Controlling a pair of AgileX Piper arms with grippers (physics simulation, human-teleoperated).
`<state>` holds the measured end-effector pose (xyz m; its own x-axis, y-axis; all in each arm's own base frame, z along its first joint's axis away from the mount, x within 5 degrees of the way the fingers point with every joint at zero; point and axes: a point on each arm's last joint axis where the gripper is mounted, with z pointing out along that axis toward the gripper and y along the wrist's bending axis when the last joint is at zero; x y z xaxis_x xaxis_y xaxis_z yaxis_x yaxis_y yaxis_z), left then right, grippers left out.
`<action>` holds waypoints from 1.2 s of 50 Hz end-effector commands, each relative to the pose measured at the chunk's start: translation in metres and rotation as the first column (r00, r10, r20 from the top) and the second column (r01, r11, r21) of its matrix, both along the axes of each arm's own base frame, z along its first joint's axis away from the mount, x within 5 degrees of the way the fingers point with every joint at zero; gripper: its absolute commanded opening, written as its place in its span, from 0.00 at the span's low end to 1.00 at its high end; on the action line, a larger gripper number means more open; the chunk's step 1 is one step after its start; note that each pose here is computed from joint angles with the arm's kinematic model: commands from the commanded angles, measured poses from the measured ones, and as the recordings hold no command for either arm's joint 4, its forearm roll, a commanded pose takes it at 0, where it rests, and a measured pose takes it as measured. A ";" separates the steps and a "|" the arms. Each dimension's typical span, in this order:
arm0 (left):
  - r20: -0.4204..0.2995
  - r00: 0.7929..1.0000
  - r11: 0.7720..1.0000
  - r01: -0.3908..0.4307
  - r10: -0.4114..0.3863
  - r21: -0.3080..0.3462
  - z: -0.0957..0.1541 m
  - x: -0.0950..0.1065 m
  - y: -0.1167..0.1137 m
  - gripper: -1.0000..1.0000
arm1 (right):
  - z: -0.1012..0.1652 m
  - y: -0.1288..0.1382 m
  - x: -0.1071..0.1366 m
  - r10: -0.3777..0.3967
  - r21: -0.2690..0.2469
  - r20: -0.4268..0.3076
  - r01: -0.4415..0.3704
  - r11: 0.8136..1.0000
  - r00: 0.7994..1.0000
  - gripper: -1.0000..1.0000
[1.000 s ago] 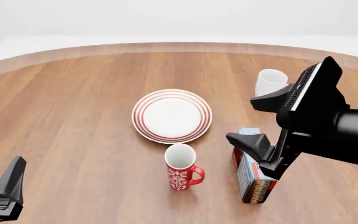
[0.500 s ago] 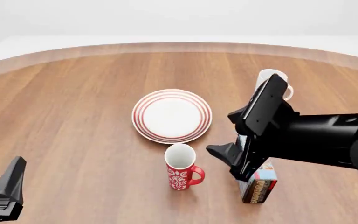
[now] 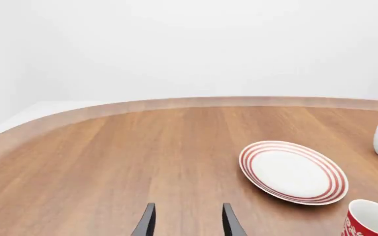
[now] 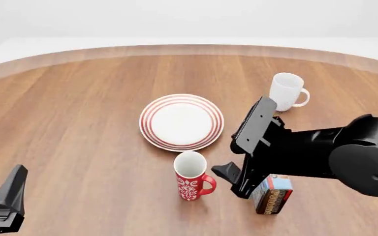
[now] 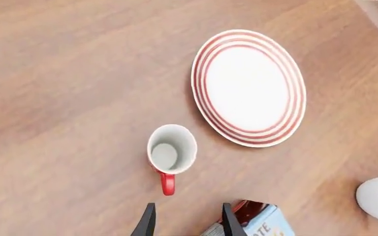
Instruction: Pick up the red mug and put it on the plate
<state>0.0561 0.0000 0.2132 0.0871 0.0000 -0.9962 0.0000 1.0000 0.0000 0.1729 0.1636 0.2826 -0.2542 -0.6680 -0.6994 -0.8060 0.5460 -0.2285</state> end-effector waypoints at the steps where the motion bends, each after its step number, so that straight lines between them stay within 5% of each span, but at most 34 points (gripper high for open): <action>1: 0.000 1.000 1.000 0.000 0.000 0.000 0.000 0.000 0.000 1.00 | -0.016 0.004 0.005 -0.008 -0.024 -0.032 0.007 1.000 0.999 1.00; 60: 0.000 1.000 1.000 0.000 0.000 0.000 0.000 0.000 0.000 1.00 | -0.071 0.022 0.007 -0.031 -0.010 -0.114 0.030 0.999 0.993 1.00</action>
